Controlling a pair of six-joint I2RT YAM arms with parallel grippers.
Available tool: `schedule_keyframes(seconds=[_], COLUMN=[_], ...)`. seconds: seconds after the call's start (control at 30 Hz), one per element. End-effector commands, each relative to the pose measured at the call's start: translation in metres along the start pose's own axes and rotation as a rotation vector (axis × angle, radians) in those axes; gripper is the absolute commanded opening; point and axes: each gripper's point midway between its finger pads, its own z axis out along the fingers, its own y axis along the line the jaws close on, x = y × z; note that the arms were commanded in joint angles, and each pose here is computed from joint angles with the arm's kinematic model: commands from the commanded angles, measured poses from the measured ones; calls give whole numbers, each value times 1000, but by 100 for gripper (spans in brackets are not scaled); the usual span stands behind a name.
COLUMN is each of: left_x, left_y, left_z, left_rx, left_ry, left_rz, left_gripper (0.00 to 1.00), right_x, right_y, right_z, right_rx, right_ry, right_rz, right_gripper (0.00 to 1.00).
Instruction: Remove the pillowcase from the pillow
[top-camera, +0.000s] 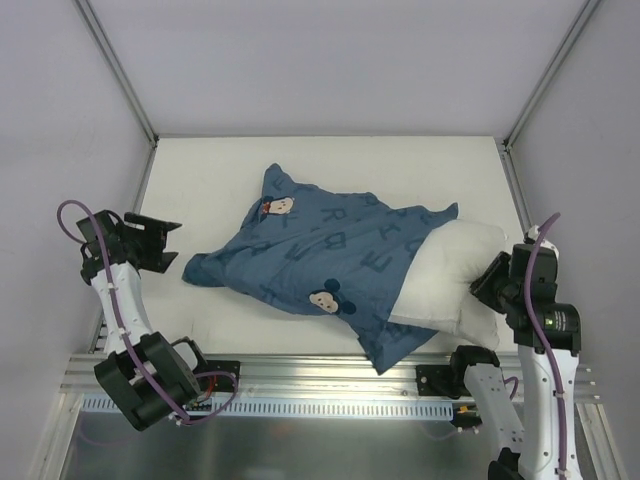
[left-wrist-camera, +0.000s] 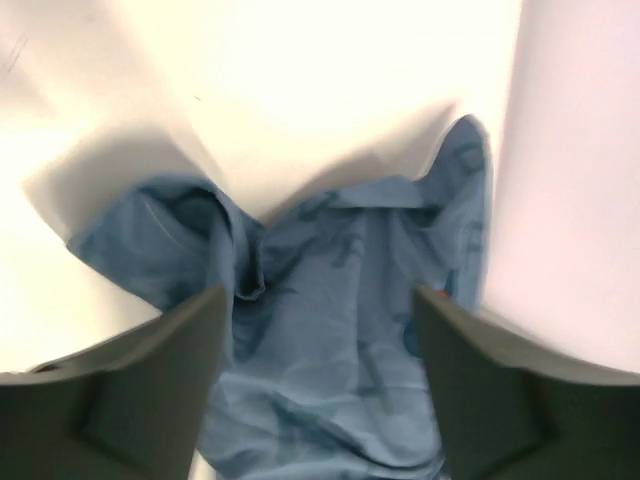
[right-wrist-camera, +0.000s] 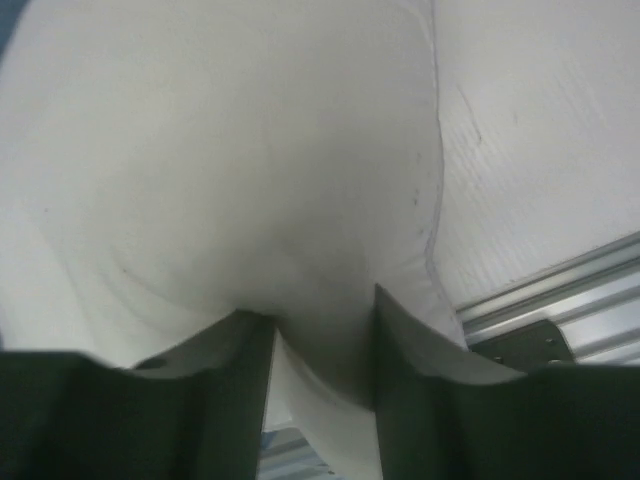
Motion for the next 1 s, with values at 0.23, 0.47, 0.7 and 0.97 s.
schedule_keyframes(seconds=[0.23,0.47,0.7,0.97], left_x=[39,85,117,161], left_y=[-103,-144,-166,-174], left_z=[-1,56,108,169], left_rx=[100,24,-22,-54], left_ry=[61,237,320,436], left_rz=[522,694,773,830], left_gripper=[93,88,90,92], right_x=[-29,-75,-93,-69], right_y=[10,17,51,81], right_z=[-16,-28,-11,12], right_rx=[-32,16,-70,-161], right_ry=[-84,-162,-69,92], right_rz=[-8,19,-50,-176], right_gripper=[91,93,98,96])
